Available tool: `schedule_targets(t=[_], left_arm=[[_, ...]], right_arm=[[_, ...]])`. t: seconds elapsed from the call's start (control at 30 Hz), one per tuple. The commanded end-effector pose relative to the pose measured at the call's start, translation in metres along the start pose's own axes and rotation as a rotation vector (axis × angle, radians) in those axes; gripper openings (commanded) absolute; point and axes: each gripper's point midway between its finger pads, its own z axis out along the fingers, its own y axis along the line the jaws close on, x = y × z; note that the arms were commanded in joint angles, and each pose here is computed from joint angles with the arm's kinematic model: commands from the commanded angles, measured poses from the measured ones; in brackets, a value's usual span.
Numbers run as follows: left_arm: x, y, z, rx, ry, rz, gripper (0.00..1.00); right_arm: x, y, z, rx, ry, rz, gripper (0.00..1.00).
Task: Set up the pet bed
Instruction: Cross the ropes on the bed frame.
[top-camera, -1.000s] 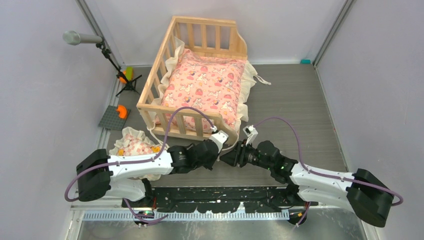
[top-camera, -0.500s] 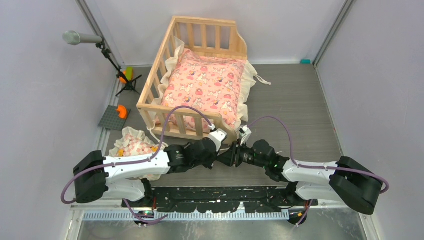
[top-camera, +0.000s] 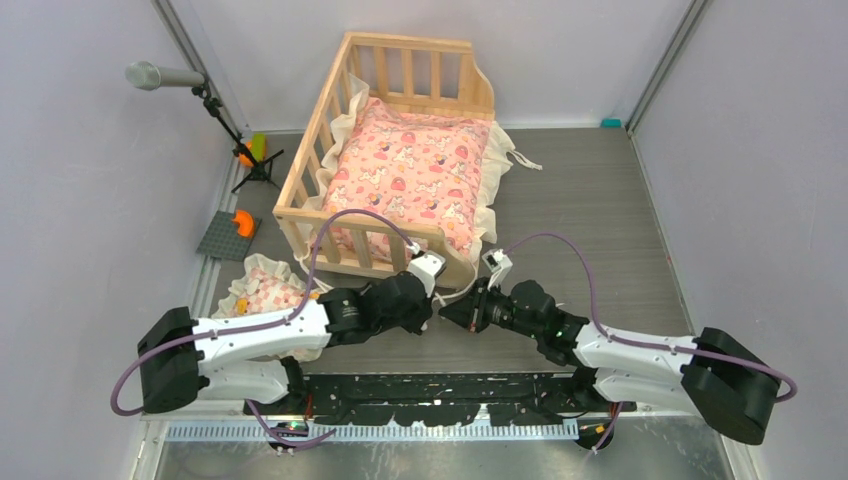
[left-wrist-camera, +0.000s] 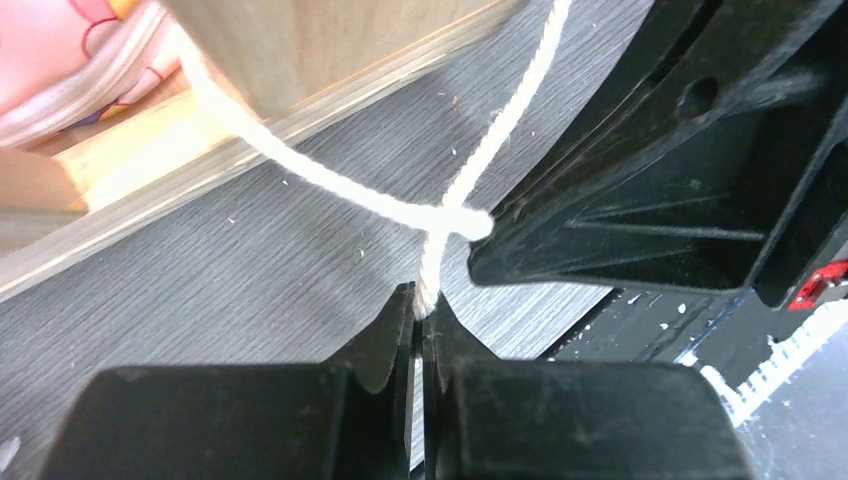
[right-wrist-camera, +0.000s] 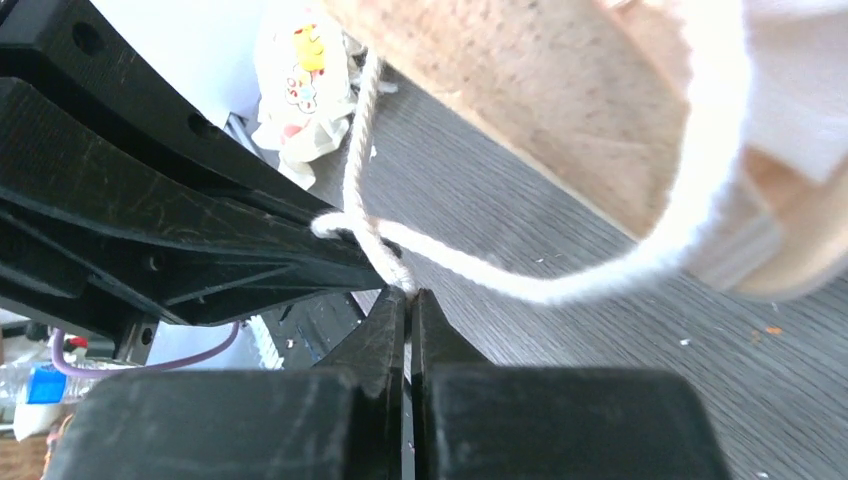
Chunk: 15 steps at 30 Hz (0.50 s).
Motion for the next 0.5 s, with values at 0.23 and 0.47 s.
schedule_targets(t=[0.23, 0.47], left_arm=[[-0.024, -0.016, -0.022, 0.079, -0.074, -0.182, 0.00], [-0.041, -0.028, -0.029, 0.155, -0.142, -0.264, 0.00]], right_arm=[[-0.016, -0.013, -0.011, 0.139, -0.045, -0.011, 0.02], [-0.007, -0.017, 0.000, 0.146, 0.002, 0.005, 0.02]])
